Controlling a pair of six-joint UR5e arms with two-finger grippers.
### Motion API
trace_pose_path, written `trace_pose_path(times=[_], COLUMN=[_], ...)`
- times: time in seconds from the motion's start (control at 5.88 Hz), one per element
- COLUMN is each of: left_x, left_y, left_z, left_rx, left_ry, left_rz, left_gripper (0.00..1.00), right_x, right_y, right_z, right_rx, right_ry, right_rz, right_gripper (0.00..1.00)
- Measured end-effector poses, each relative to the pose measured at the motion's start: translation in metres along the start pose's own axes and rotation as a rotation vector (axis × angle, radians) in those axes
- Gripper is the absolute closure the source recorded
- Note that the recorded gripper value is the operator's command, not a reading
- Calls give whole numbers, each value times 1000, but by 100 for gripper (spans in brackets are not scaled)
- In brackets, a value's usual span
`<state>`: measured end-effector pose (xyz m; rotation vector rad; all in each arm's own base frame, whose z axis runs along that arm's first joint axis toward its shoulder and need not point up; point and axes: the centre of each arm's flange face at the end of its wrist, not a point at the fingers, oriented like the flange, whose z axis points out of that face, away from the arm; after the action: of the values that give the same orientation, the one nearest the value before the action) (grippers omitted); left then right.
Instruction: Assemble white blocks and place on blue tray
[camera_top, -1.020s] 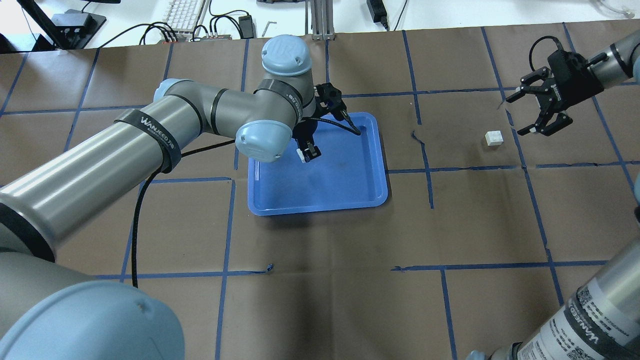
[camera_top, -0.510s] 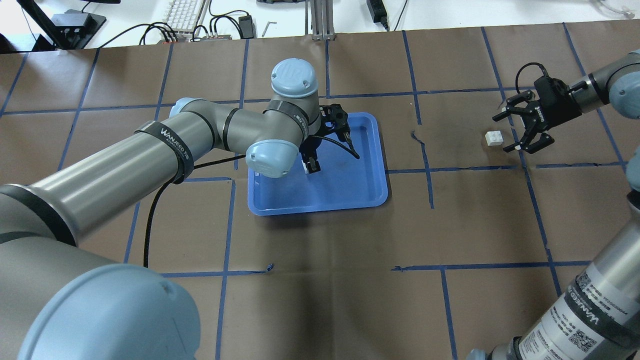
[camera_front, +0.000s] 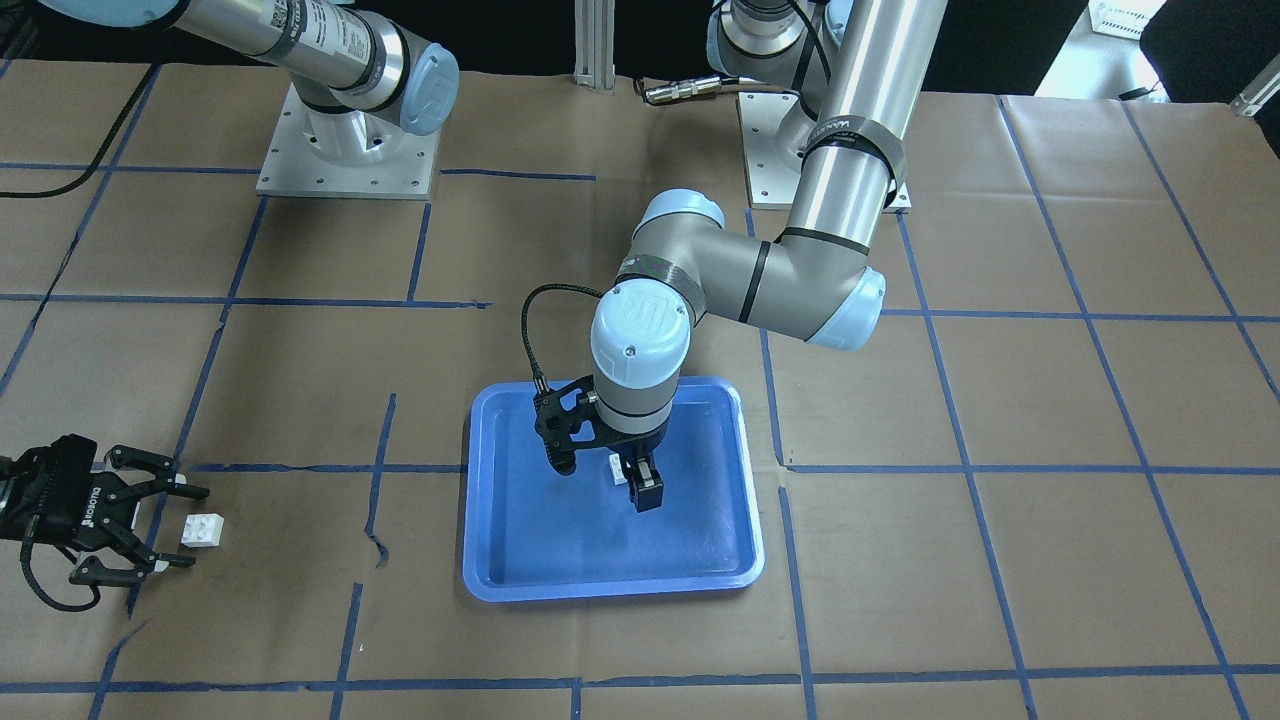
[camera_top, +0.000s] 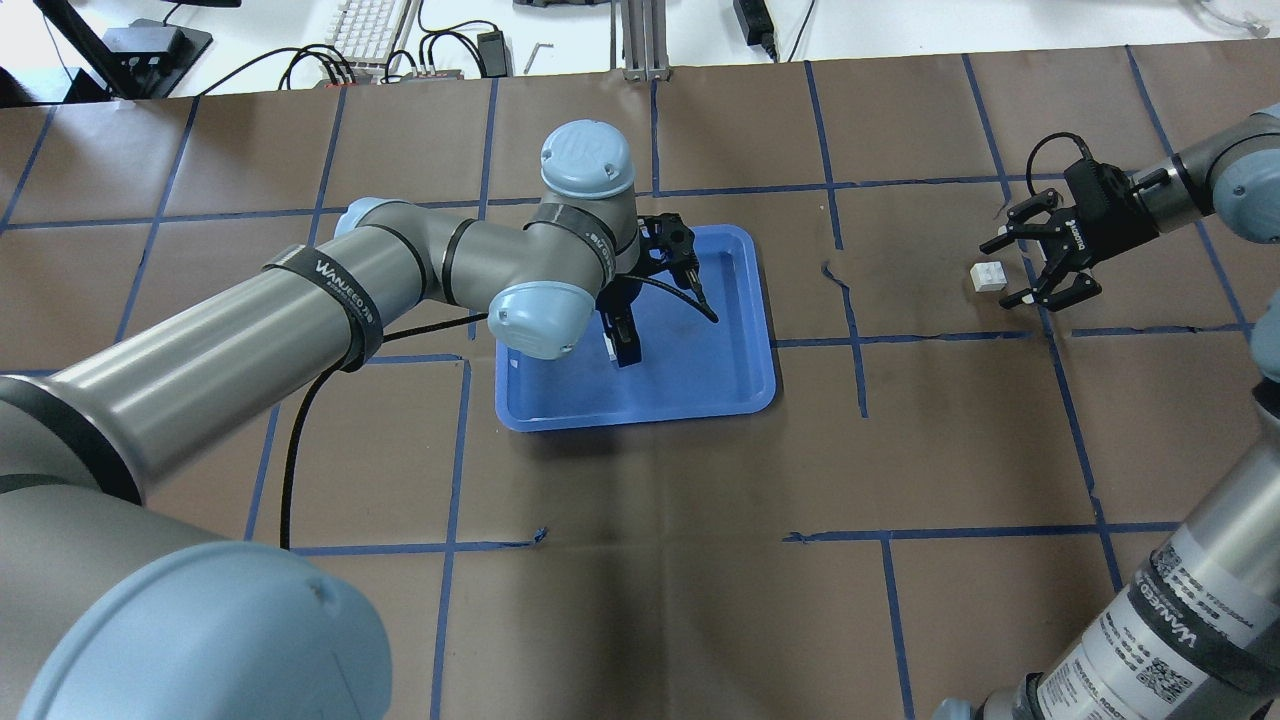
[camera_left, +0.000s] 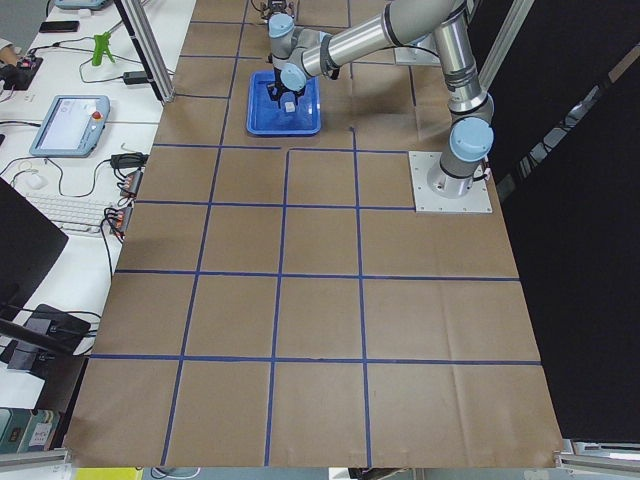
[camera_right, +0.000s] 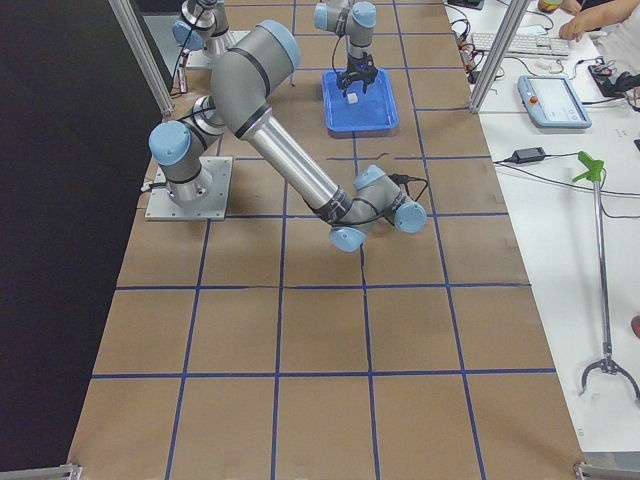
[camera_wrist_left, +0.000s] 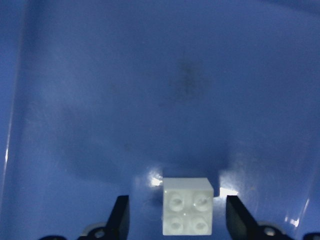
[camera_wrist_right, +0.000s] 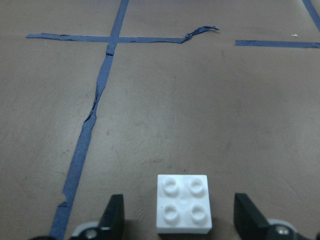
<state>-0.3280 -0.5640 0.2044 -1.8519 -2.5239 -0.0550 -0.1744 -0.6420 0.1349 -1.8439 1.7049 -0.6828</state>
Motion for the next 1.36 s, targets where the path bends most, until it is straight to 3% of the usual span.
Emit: trace_pose_path(times=[0.34,0.68,1.02,1.36], left_x=[3,11,30,37], left_y=[14,55,87,113], left_z=[-63,-149,-214,-243], left_rx=[-16,3,46,54], left_ry=[11,-7,-37,-43], left_rz=[-170,-463,-704,-883], left_gripper=[1,1,1,0], right_x=[2,4,5,6], right_y=[-1,-6,-46,-113], right_z=[-4,-10,-39,-47], right_rx=[-9,-17,-51,-59], right_ry=[6,16,44,45], right_rz=[-4,-6,-18,-52], right_gripper=[75,75,75,75])
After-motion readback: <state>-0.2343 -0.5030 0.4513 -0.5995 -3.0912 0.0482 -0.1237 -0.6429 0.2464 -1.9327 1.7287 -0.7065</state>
